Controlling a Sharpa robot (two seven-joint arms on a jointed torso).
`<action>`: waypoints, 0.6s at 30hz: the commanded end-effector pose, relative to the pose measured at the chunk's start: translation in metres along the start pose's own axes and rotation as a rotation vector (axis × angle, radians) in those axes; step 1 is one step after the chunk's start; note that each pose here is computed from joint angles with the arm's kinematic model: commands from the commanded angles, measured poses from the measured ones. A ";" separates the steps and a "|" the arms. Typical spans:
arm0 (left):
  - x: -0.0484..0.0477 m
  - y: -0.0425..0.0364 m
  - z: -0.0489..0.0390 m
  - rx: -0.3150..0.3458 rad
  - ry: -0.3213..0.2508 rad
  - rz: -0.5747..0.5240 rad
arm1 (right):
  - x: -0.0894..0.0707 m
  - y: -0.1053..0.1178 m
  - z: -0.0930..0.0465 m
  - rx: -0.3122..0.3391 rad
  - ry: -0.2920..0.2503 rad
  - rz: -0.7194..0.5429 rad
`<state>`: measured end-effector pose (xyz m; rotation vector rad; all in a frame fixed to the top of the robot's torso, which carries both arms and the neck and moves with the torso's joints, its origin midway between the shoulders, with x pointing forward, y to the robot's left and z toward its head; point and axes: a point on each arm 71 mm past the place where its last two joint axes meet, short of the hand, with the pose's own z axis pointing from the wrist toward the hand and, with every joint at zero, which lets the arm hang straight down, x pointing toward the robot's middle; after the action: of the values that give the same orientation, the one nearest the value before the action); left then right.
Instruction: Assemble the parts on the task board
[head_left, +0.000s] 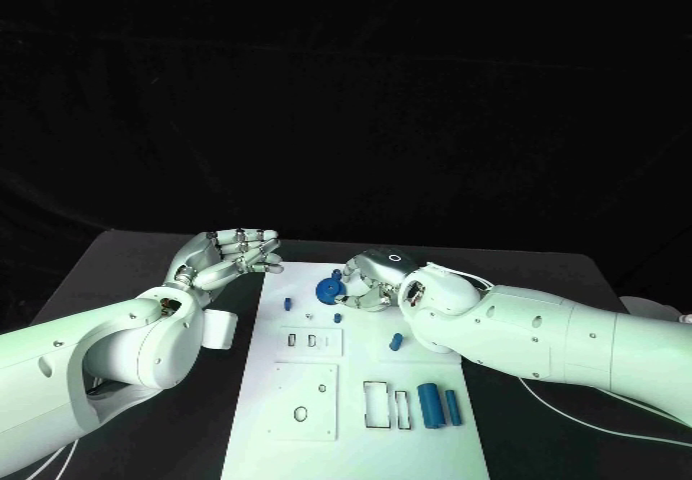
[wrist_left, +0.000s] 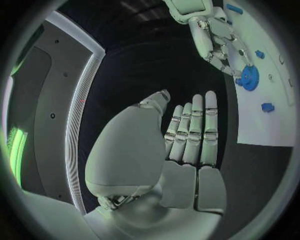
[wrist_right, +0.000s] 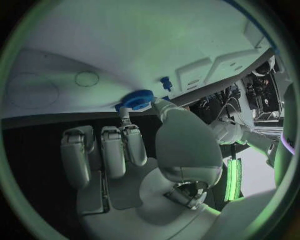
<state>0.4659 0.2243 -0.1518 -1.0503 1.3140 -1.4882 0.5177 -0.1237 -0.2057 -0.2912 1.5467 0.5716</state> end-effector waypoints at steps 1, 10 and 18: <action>0.0006 -0.0013 0.0004 0.005 0.012 -0.007 | -0.012 -0.007 -0.009 0.005 -0.081 0.036; -0.0007 -0.0013 -0.0001 0.004 0.011 -0.007 | -0.044 -0.052 -0.049 0.029 -0.071 0.233; 0.0003 -0.0012 -0.0001 0.004 0.020 -0.012 | -0.054 -0.099 -0.083 0.071 -0.030 0.318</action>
<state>0.4662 0.2269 -0.1521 -1.0529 1.3143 -1.4835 0.5051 -0.2578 -0.1689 0.0002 1.5440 0.6503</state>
